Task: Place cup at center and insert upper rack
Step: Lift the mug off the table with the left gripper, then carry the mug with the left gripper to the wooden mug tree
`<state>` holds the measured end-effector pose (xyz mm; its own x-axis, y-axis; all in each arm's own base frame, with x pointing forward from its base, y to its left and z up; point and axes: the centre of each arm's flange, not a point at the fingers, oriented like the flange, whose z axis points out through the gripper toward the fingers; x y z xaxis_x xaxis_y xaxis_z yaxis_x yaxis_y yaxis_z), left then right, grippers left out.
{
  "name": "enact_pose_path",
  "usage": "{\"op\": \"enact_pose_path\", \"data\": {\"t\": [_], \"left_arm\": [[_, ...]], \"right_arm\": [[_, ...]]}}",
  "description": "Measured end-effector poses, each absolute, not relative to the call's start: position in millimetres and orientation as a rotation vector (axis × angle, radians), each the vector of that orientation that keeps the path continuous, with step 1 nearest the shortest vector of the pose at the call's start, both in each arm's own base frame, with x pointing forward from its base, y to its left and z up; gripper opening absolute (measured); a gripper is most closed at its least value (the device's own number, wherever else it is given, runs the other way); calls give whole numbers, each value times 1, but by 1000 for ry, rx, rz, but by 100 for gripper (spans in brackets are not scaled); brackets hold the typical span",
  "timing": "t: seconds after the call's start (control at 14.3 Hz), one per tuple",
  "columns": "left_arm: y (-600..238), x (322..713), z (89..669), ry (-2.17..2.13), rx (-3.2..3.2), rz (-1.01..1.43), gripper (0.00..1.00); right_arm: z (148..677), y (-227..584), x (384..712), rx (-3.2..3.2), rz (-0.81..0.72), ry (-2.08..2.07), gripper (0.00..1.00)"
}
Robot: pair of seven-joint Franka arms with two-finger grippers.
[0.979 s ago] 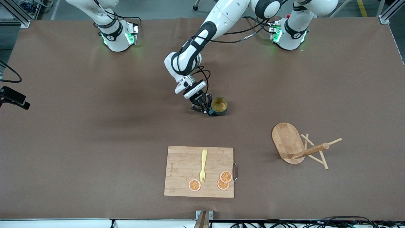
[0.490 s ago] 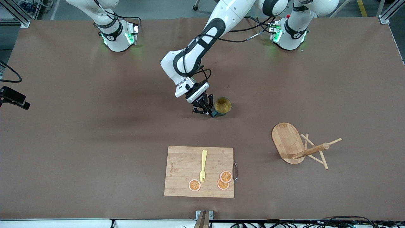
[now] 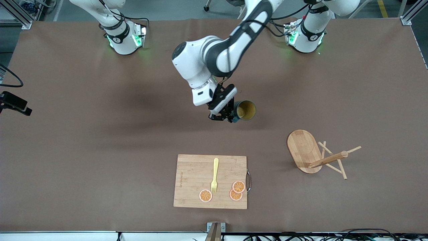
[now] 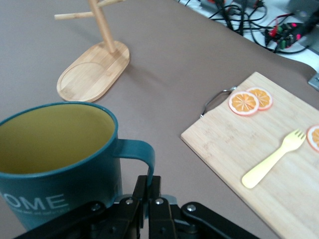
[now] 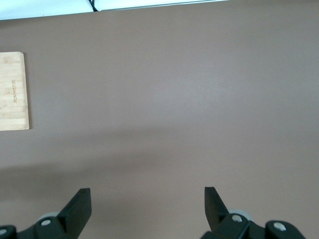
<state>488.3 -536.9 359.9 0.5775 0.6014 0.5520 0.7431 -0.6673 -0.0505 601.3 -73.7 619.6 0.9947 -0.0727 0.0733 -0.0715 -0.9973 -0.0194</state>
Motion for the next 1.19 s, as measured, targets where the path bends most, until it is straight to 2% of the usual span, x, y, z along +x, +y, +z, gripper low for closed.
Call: {"op": "enact_pose_path", "data": {"t": [0.28,0.56,0.98,1.19], "left_arm": [[-474,518,425,-1295,-2609,-442,5],[-412,544,465,-1381,-2709,-147,5],[-331,592,480,-1537,-2820,203,5],[-300,603,473,-1526,-2892,314,5]], "right_arm": [[619,-72,601,-3141,-107,104,100],[613,-72,599,-3142,-56,103,100],[608,-71,592,-3141,-35,101,100],[611,-67,571,-3141,-80,98,100]]}}
